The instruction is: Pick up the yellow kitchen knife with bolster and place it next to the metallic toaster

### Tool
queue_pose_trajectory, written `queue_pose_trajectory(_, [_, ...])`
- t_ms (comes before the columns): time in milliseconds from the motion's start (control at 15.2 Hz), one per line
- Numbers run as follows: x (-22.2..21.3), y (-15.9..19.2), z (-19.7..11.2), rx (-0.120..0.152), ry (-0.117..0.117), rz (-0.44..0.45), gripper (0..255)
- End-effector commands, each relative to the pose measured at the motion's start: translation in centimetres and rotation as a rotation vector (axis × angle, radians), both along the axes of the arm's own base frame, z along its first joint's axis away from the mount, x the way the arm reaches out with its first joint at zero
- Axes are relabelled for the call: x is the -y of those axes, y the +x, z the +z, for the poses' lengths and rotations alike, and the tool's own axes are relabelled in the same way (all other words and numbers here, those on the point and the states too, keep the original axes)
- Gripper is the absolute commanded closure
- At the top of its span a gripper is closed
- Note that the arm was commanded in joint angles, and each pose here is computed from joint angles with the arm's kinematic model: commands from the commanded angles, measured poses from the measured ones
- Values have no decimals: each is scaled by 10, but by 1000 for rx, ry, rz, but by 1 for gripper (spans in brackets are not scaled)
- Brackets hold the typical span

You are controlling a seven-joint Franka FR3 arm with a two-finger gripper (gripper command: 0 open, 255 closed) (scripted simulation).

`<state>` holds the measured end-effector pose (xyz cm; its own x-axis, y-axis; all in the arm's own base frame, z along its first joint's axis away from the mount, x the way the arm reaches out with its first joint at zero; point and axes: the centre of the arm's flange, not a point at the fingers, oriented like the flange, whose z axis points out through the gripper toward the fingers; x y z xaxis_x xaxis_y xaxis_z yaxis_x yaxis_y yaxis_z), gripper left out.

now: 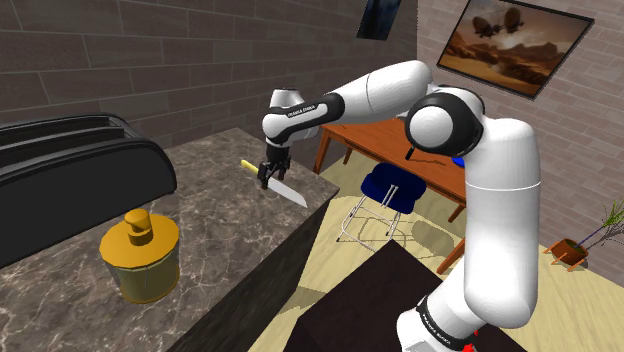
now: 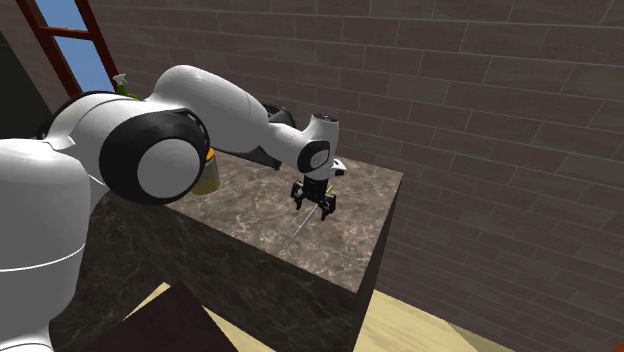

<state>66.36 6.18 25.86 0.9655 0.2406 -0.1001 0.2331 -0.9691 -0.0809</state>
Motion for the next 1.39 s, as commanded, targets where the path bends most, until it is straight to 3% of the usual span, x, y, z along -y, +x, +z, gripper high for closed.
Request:
queue_pose_trajectory(0, [0,0,-2,1,0,0,0])
queue_pose_trajectory(330, [0,0,-2,1,0,0,0])
queue_pose_trajectory(396, [0,0,-2,1,0,0,255])
queue_pose_trajectory(990, [0,0,-2,1,0,0,255])
queue_pose_trajectory(1320, [0,0,24,1,0,0,255])
